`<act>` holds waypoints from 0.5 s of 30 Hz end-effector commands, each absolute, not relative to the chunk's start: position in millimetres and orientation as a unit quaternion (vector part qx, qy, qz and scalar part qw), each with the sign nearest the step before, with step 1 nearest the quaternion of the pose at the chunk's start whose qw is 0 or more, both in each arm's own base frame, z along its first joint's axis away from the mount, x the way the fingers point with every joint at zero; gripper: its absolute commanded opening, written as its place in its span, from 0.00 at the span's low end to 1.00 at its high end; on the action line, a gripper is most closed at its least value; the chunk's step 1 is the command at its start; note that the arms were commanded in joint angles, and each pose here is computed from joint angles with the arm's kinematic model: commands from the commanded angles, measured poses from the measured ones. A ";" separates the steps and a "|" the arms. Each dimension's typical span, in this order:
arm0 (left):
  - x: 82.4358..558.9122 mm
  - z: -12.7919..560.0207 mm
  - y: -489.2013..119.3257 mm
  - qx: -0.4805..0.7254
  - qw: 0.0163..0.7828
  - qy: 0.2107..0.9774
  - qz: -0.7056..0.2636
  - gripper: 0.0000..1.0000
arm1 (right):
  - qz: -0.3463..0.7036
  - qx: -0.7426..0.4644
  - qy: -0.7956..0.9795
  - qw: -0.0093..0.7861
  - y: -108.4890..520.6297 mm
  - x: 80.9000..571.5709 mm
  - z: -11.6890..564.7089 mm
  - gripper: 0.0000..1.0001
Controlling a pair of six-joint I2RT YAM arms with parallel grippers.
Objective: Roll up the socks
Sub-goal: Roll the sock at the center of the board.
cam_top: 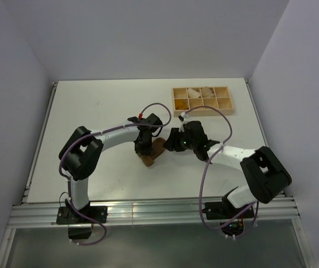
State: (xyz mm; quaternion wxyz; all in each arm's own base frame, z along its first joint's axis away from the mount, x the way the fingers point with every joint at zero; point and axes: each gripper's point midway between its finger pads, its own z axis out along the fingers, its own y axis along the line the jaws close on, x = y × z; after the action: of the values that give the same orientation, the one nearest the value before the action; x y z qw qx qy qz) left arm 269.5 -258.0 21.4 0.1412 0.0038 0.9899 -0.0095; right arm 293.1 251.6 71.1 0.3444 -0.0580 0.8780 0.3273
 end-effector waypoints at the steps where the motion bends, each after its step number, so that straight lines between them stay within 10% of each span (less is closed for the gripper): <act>1: 247.1 -28.5 -205.9 0.019 0.071 0.993 0.092 0.02 | 0.390 -0.054 0.833 0.389 256.2 281.7 101.1 0.47; 15: 254.3 -29.2 -219.2 0.014 0.070 0.995 0.065 0.01 | 0.452 -0.138 0.768 0.434 326.8 242.4 114.8 0.64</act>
State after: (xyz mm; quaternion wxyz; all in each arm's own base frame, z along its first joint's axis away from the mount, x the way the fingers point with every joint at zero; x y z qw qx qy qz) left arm 270.5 -258.3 21.0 0.1189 0.0050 0.9927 -0.0178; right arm 225.6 309.2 84.5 0.3722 -0.1284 0.8081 0.4382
